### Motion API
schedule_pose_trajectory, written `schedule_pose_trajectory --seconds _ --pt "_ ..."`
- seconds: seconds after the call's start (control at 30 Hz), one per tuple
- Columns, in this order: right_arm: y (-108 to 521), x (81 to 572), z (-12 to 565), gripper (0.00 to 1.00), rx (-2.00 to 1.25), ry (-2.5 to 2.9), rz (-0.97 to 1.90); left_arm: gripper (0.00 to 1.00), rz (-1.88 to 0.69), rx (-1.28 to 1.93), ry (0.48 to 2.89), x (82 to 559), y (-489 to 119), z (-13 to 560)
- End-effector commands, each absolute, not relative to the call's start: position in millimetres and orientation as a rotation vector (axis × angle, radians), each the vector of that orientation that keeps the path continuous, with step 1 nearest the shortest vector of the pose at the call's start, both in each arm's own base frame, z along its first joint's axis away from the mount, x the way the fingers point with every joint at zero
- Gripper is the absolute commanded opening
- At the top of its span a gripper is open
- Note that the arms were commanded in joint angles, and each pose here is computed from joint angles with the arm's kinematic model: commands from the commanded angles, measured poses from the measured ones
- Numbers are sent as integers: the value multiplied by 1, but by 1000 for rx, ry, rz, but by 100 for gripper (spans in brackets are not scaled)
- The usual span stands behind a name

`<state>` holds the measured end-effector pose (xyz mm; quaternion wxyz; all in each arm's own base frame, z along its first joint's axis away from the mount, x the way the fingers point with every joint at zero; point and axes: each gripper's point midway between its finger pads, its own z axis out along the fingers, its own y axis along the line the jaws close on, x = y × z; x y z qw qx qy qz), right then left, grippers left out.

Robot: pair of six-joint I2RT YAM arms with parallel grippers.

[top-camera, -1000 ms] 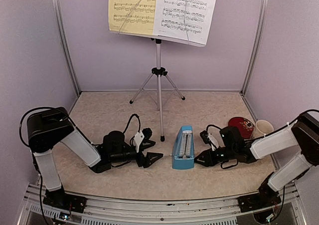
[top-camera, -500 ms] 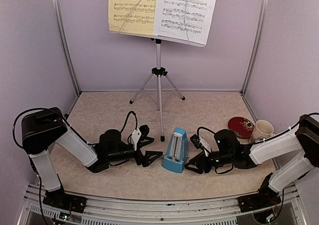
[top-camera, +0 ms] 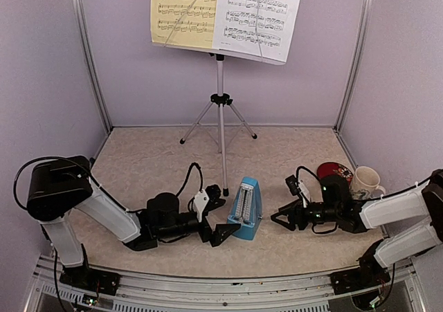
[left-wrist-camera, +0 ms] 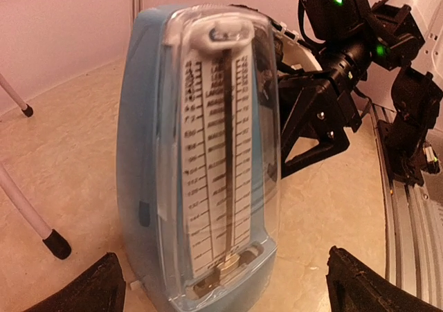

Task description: Set up the instrument practice props

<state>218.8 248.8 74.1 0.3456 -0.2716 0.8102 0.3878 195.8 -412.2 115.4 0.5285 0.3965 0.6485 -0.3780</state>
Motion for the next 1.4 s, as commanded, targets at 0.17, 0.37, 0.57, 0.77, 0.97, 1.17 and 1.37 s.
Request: schedule_pose_trajectory --seconds 0.17,0.37,0.57,0.77,0.97,1.17,1.37 --pt "253 221 86 63 -723 2031 1041 99 -685 568 1653 210 -443 140" --pt "249 222 89 66 -702 2020 1024 99 -509 513 1699 227 -451 130" --pt "247 223 89 67 -685 2013 1023 98 -437 458 1717 240 -454 126" --pt "245 222 92 72 -676 2003 1018 87 -408 466 1719 247 -463 123" --pt "244 221 100 75 -670 1960 1024 66 -394 517 1637 239 -458 150" --pt "248 220 110 75 -682 1909 1054 47 -359 569 1564 231 -454 177" --pt "251 217 122 77 -707 1854 1080 47 -327 576 1480 229 -447 214"
